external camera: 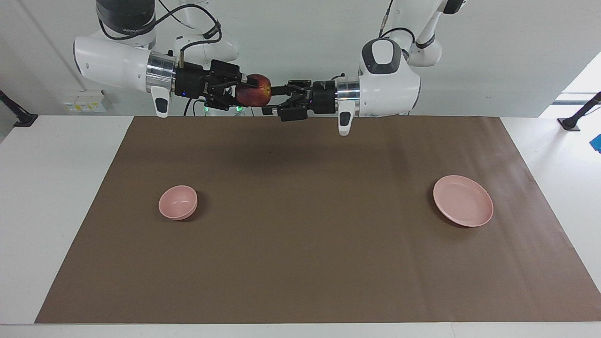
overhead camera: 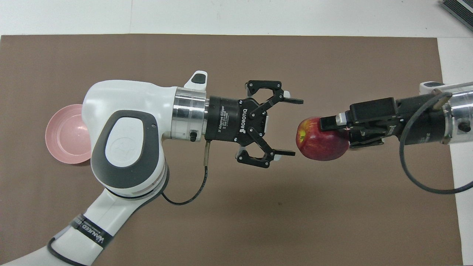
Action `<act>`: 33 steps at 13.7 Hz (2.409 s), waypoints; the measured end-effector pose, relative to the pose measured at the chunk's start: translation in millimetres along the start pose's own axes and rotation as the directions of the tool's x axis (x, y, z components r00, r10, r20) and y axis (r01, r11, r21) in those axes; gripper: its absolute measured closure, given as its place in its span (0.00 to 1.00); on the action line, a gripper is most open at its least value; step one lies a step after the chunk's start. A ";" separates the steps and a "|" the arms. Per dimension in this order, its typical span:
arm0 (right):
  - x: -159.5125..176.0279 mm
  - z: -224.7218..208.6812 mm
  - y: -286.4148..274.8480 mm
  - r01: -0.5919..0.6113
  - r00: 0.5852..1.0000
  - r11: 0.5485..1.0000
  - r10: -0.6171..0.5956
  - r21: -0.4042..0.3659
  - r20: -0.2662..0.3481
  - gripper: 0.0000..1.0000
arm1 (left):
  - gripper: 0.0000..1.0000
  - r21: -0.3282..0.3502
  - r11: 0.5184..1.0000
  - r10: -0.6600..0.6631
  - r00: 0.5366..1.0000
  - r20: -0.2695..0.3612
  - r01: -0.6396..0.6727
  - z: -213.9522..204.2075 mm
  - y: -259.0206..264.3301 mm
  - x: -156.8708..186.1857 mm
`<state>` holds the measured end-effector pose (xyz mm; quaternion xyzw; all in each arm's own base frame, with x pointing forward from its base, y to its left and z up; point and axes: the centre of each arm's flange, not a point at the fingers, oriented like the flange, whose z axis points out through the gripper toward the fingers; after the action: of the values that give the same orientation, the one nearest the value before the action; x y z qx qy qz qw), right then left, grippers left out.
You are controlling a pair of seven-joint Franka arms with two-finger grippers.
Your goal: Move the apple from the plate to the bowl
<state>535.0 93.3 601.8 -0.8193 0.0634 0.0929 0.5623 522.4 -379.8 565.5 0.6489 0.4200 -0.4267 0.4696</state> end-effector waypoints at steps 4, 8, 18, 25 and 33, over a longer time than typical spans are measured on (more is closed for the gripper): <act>0.7 -3.4 5.3 -0.003 1.000 0.999 0.002 -0.035 -0.007 0.17 | 0.00 0.092 0.995 0.061 0.984 -0.167 -0.046 -54.0 6.9 30.8; 5.7 -21.1 30.9 0.004 0.998 0.966 -0.018 -0.260 -0.052 0.17 | 0.00 0.201 0.978 0.133 0.918 -0.375 -0.060 -100.5 5.9 63.0; 65.9 -50.6 118.3 0.111 0.973 0.520 -0.228 -0.847 -0.013 0.17 | 0.00 0.197 0.980 0.124 0.761 -0.637 0.004 -262.5 4.1 123.8; 117.9 -11.7 173.5 0.237 0.946 0.128 -0.255 -0.963 0.199 0.17 | 0.00 0.337 0.940 0.245 0.588 -0.771 0.049 -284.5 -3.5 134.8; 130.2 -4.5 219.4 0.240 0.953 0.054 -0.203 -0.969 0.225 0.17 | 0.00 0.528 0.844 0.484 0.560 -0.673 -0.096 -293.3 -6.0 124.3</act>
<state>616.6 10.3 374.8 -0.9800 -0.1493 0.0356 -0.1265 598.7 -76.7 503.3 0.9167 0.3597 -0.0945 0.1460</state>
